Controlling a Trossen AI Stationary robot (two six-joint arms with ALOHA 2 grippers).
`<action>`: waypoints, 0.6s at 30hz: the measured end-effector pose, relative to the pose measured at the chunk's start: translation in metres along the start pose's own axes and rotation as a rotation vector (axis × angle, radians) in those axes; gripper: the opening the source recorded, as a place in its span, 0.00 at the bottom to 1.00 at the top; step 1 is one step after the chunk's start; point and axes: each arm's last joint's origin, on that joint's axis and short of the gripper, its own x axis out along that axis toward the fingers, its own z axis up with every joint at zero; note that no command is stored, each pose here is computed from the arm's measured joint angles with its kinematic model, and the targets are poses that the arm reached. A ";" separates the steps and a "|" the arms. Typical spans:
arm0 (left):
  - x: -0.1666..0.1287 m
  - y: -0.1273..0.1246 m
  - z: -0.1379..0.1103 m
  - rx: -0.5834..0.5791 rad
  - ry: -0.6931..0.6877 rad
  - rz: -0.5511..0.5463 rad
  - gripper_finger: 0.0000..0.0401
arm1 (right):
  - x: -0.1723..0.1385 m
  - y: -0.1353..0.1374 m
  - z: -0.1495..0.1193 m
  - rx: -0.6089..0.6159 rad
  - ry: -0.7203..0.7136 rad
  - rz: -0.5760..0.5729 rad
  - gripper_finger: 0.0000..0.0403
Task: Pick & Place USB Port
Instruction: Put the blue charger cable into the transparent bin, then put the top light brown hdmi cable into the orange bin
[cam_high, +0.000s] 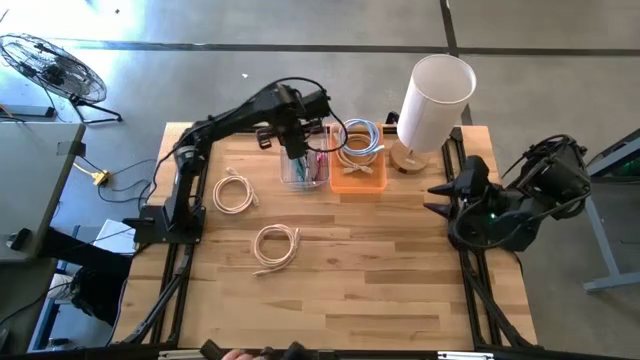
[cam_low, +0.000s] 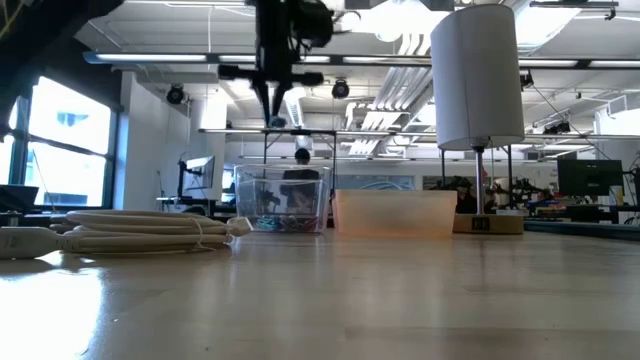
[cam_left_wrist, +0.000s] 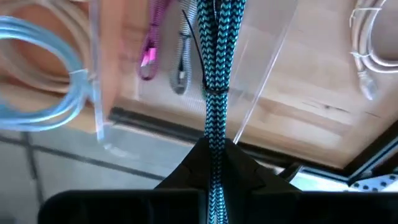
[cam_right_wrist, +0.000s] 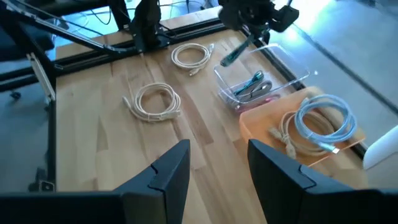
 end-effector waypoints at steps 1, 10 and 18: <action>0.008 0.003 -0.001 -0.004 -0.002 -0.007 0.03 | 0.000 0.000 0.000 0.016 0.004 0.000 0.38; 0.026 0.017 -0.012 -0.291 0.030 0.080 0.19 | 0.003 0.004 0.000 0.048 0.015 0.001 0.38; 0.021 0.017 -0.007 -0.334 0.054 0.091 0.36 | 0.004 0.006 0.000 0.019 0.002 -0.013 0.38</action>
